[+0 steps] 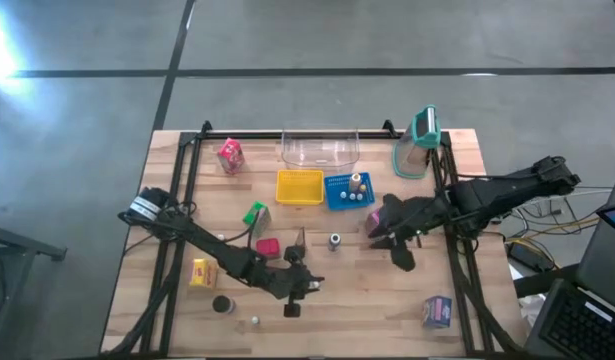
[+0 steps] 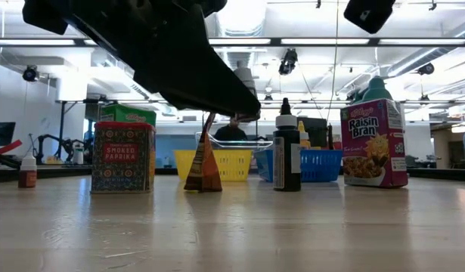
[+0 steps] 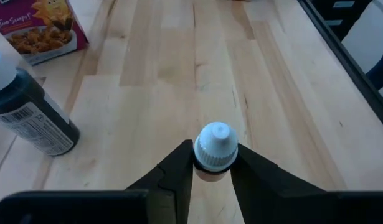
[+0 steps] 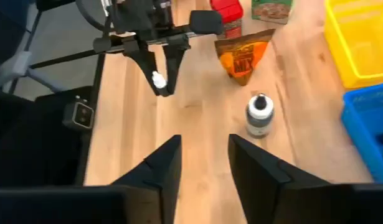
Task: Pick & Place Kitchen Items
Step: Move the red food coloring bottle
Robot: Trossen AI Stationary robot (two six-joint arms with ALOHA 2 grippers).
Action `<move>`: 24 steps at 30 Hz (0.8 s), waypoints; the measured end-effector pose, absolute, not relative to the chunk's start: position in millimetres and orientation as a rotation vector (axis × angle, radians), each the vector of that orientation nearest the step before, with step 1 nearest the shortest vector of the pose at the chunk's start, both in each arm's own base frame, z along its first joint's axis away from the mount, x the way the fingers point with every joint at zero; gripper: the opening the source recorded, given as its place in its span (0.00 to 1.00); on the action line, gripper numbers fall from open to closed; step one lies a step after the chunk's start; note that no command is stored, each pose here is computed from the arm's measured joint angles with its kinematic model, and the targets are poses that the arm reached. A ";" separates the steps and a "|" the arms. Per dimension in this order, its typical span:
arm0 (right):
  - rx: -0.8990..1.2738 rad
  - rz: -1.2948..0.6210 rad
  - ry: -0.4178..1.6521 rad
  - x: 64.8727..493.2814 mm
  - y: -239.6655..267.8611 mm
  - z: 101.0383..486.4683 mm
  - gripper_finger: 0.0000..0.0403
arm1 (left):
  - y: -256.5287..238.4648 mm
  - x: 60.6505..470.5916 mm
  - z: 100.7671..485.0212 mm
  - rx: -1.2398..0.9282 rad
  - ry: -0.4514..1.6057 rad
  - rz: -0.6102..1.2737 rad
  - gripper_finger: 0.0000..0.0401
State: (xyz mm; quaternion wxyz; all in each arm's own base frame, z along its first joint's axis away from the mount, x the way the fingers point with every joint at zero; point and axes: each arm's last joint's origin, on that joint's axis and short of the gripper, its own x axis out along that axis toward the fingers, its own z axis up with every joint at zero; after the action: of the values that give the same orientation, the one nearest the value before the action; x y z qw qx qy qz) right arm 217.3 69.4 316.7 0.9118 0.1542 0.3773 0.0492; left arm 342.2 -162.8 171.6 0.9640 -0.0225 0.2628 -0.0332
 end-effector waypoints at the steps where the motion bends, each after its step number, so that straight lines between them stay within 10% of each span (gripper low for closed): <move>1: 0.322 0.107 0.783 219.1 74.3 317.1 0.35 | -162.8 342.2 171.6 -0.048 0.532 -0.066 0.26; 24: -0.020 -0.159 0.608 225.0 186.6 303.4 0.24 | -160.4 344.8 173.5 -0.066 0.529 -0.054 0.26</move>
State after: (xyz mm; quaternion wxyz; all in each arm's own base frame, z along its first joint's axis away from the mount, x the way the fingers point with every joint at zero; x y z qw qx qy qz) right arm 225.0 186.6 303.4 0.9510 -0.0097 0.2992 -0.0780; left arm 344.8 -160.4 173.5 0.9643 -0.0324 0.2615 -0.0266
